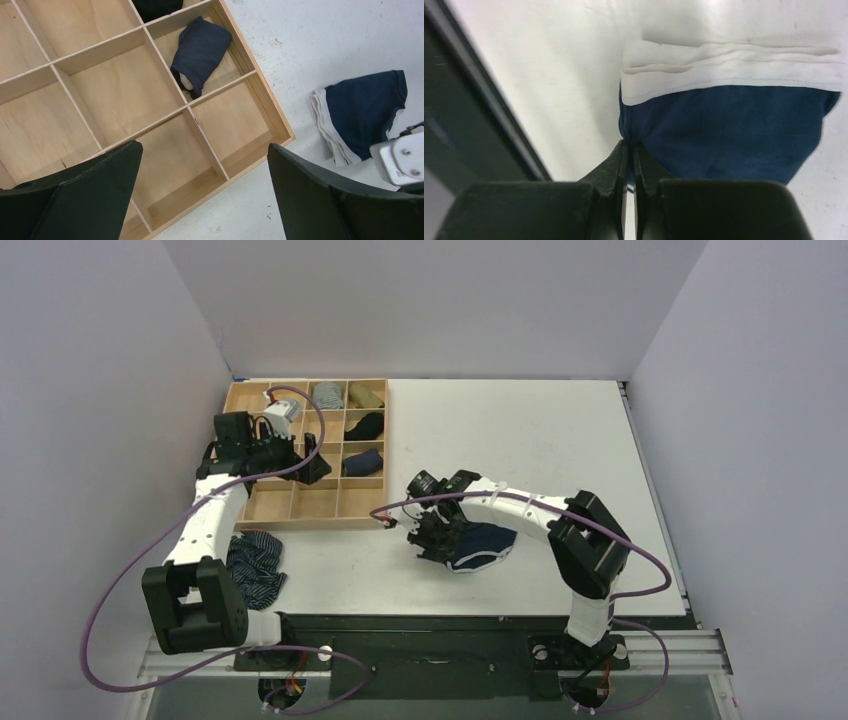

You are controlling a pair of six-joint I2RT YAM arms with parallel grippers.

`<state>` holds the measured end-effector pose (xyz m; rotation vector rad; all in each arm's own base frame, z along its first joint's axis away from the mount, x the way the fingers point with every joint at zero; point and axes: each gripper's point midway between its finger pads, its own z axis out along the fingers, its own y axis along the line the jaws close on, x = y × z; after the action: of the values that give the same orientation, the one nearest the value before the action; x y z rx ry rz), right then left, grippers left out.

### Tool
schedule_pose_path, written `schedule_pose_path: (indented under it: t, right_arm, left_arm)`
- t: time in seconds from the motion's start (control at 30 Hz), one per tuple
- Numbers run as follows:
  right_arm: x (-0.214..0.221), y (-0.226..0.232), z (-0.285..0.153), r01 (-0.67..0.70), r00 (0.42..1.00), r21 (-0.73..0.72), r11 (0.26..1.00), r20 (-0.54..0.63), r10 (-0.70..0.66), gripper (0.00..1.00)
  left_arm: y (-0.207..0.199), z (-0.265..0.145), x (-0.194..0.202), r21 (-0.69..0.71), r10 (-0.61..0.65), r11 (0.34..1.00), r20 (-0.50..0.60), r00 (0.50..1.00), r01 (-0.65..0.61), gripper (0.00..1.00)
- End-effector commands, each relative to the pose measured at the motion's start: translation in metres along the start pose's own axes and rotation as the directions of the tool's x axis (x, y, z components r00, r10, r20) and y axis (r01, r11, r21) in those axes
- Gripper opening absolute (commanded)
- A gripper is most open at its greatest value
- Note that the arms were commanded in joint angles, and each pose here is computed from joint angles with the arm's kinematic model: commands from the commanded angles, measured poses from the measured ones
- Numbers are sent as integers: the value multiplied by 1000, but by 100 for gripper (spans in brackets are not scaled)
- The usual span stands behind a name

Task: Roll the underwear
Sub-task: Fold the underwear at the center of the board.

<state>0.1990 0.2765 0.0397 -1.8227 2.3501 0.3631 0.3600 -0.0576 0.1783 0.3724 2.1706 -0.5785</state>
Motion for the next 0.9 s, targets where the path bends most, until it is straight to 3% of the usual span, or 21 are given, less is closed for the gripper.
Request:
schedule_pose_path:
  t: [0.0,0.23,0.43,0.67,0.87]
  right_arm:
    - [-18,44,-29,41,996,-304,952,84,-16,0]
    - [-9,43,-56,-25,994,-565,825,74,81,0]
    - [2,29,-57,-74,991,-705,705,27,130,0]
    - [1,4,-55,-104,981,-715,692,43,192,0]
    - [-6,-8,-65,-123,968,-704,699,71,242,0]
  left_arm:
    - [4,-3,-21,-16,47,999,29,998,-47,97]
    - [-1,2,-16,33,51,998,-3,999,-51,97]
    - [-18,7,-6,109,112,988,-22,993,-109,97]
    - [-60,13,25,230,329,921,-24,944,-315,97]
    - [-92,13,55,336,432,853,-29,901,-399,97]
